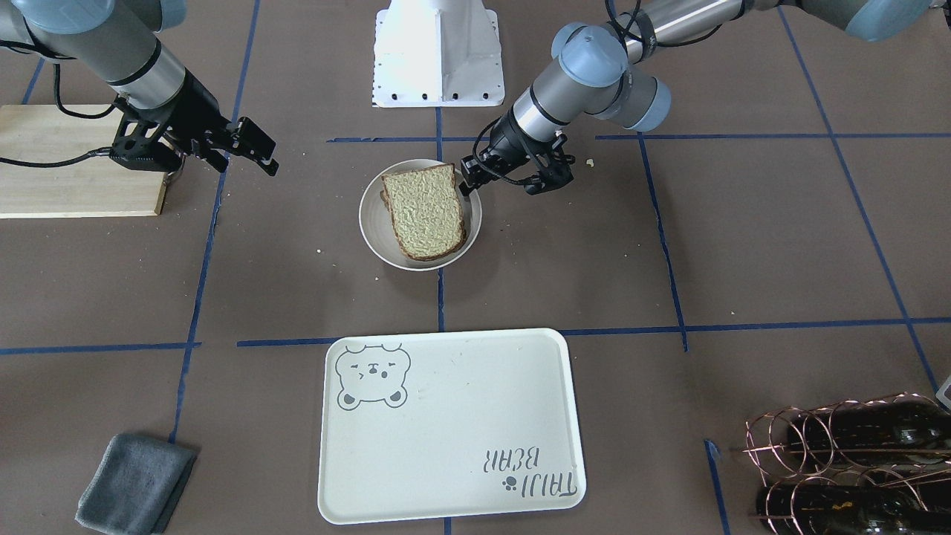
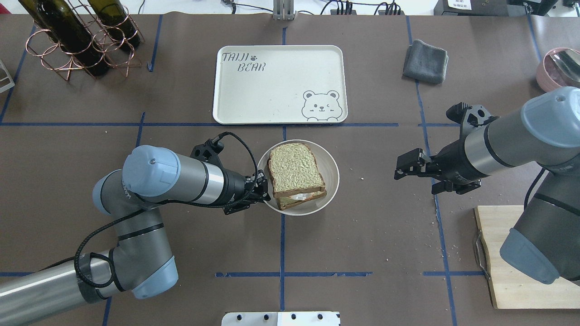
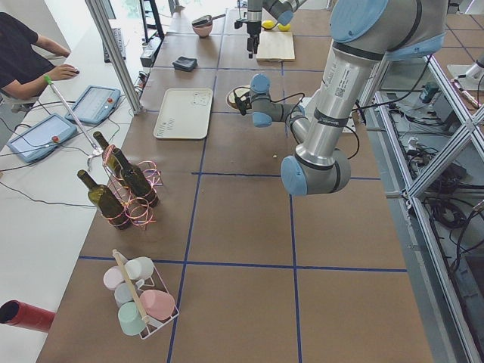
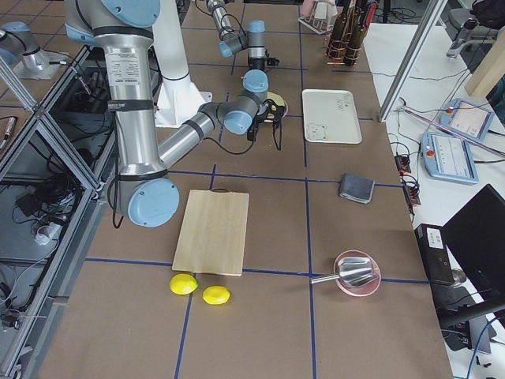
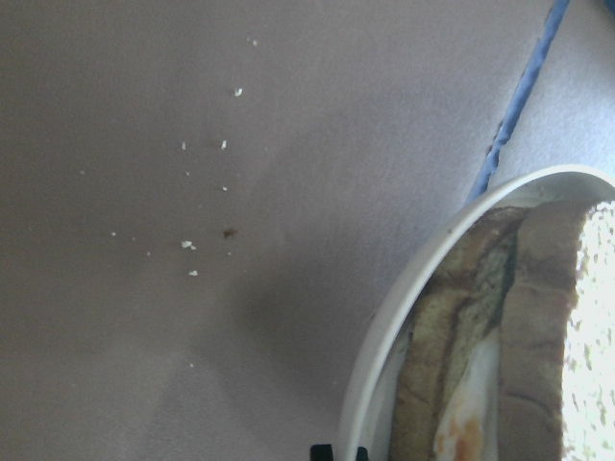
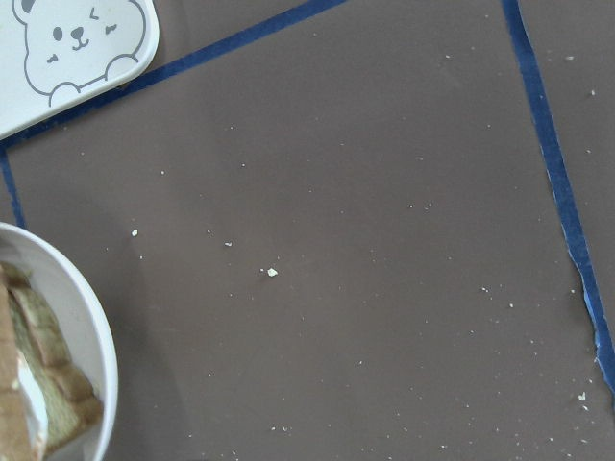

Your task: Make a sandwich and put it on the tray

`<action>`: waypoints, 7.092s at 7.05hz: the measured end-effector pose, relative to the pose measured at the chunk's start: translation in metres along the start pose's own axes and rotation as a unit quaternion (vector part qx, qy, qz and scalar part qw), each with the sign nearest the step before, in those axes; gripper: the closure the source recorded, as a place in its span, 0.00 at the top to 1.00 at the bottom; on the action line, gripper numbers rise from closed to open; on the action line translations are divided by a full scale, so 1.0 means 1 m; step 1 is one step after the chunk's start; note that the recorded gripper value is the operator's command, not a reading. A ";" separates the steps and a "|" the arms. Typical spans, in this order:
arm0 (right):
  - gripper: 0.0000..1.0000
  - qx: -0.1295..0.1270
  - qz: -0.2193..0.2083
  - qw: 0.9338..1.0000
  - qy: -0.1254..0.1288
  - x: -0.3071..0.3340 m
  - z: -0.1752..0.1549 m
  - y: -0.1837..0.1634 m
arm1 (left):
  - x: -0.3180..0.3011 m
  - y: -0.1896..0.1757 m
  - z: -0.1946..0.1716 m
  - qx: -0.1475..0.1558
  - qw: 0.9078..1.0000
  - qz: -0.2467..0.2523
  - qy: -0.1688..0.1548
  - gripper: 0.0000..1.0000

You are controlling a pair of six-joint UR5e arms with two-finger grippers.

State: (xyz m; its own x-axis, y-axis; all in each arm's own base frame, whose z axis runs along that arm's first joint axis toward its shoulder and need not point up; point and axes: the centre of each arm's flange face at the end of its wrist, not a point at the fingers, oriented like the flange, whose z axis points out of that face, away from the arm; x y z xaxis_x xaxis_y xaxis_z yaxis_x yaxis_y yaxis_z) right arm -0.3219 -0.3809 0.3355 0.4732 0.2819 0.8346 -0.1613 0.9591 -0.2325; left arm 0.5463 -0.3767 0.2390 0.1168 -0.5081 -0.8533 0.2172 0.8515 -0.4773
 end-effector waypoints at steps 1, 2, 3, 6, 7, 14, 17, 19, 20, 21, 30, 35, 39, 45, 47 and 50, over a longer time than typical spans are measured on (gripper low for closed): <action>1.00 0.000 0.001 1.000 0.001 0.003 -0.002 0.001 | 0.018 -0.005 0.011 0.037 0.998 -0.040 0.022 0.00; 1.00 0.001 0.002 1.000 0.002 0.005 -0.003 0.002 | 0.035 -0.017 0.024 0.080 0.993 -0.073 0.042 0.00; 1.00 0.001 0.002 1.000 0.003 0.007 -0.003 0.002 | 0.046 -0.036 0.033 0.119 0.986 -0.101 0.056 0.00; 1.00 0.001 0.004 1.000 0.004 0.010 -0.004 0.002 | 0.087 -0.122 0.057 0.198 0.962 -0.178 0.057 0.00; 1.00 0.000 0.004 1.000 0.004 0.010 -0.004 0.003 | 0.095 -0.140 0.064 0.210 0.958 -0.190 0.051 0.00; 1.00 0.001 0.005 1.000 0.001 0.006 -0.004 0.004 | 0.102 -0.151 0.074 0.174 0.965 -0.195 0.032 0.31; 1.00 0.003 0.008 1.000 0.002 0.010 -0.007 0.002 | 0.086 -0.136 0.044 0.143 0.976 -0.161 0.037 0.31; 1.00 0.025 0.028 0.999 0.015 0.048 -0.029 -0.017 | 0.026 -0.114 -0.023 0.083 0.991 -0.099 0.025 0.31; 1.00 0.042 0.017 0.998 0.035 0.087 -0.044 -0.032 | -0.019 -0.110 -0.064 0.072 0.997 -0.039 0.014 0.32; 1.00 0.052 -0.013 0.997 0.057 0.134 -0.064 -0.049 | -0.066 -0.113 -0.101 0.072 0.997 0.026 -0.005 0.32; 1.00 0.044 -0.182 0.976 0.109 0.354 -0.191 -0.147 | -0.303 -0.335 -0.488 0.068 0.858 0.416 -0.295 1.00; 1.00 0.034 -0.187 0.975 0.110 0.346 -0.190 -0.149 | -0.327 -0.346 -0.511 -0.002 0.888 0.365 -0.280 1.00; 1.00 0.023 -0.187 0.977 0.102 0.343 -0.184 -0.147 | -0.328 -0.354 -0.503 -0.008 0.894 0.374 -0.247 1.00; 1.00 0.022 -0.180 0.978 0.105 0.345 -0.184 -0.138 | -0.337 -0.363 -0.497 -0.013 0.895 0.367 -0.252 1.00; 1.00 0.019 -0.178 0.978 0.108 0.348 -0.181 -0.141 | -0.349 -0.360 -0.497 -0.023 0.902 0.344 -0.261 1.00; 1.00 0.014 -0.178 0.978 0.106 0.346 -0.175 -0.144 | -0.357 -0.354 -0.503 -0.024 0.896 0.331 -0.295 1.00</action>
State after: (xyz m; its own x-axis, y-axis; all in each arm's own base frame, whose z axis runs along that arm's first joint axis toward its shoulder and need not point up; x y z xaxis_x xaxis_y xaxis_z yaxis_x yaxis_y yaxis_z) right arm 0.0169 -0.4172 0.5701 0.6723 -0.0675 0.7372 0.0242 0.9973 0.0693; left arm -0.0596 -0.4314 0.6073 0.6998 0.1427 -0.6999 -0.1291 0.9890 0.0725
